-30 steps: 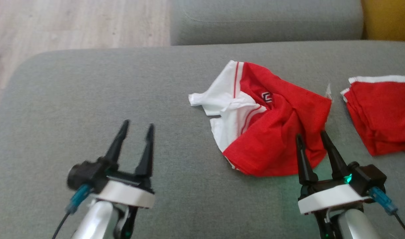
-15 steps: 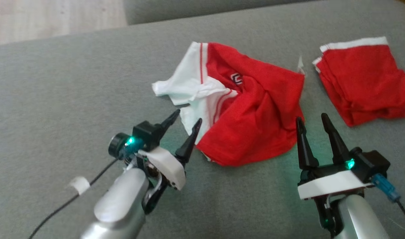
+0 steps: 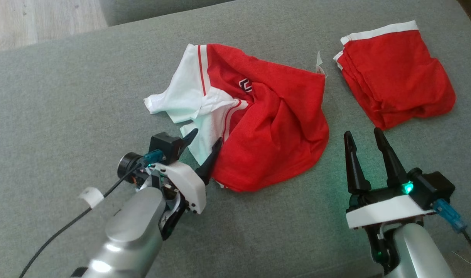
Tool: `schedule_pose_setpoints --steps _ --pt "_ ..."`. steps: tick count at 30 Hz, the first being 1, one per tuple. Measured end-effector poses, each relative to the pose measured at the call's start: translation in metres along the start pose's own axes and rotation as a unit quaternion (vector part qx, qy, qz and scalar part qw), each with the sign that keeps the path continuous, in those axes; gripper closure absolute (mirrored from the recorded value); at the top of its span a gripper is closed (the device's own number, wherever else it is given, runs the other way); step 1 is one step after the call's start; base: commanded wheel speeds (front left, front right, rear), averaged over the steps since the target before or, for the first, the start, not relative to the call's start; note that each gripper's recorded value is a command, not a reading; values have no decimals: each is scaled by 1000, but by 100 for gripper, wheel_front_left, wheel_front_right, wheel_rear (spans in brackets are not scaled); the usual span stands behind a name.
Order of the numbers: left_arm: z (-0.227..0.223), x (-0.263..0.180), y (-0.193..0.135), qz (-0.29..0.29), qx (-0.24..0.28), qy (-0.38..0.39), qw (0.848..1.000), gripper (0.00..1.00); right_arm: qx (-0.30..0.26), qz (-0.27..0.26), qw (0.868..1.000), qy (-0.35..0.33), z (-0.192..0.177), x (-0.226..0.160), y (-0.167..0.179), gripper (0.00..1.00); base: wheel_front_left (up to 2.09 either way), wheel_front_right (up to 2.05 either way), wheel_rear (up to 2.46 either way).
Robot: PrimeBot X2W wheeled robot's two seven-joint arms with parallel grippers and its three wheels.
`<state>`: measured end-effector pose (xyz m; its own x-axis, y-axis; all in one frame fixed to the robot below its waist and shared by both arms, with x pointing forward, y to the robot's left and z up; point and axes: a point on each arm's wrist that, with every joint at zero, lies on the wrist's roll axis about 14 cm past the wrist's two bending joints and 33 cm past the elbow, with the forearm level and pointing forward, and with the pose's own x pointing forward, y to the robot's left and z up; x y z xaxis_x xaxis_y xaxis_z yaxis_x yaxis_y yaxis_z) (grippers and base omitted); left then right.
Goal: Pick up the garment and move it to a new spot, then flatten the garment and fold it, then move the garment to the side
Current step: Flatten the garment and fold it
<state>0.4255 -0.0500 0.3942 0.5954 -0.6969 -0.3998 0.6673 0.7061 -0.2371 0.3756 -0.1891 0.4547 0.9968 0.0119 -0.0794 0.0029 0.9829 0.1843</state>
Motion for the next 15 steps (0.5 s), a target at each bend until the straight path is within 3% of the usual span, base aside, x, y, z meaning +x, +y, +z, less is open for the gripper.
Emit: schedule_pose_setpoints --steps 1,2,3,15 --pt "-2 0 1 1 3 4 1000 25 0 0 1000 0 0 0 0 0 0 0 0" --pt "-2 0 3 3 4 5 1000 93 0 0 1000 -1 0 0 0 0 0 0 0" --pt "-2 0 5 6 5 2 1000 100 1 0 1000 -1 1 0 0 0 0 0 0" --pt "43 -23 45 77 37 -98 992 100 6 17 1000 -19 12 2 12 0 0 0 0"
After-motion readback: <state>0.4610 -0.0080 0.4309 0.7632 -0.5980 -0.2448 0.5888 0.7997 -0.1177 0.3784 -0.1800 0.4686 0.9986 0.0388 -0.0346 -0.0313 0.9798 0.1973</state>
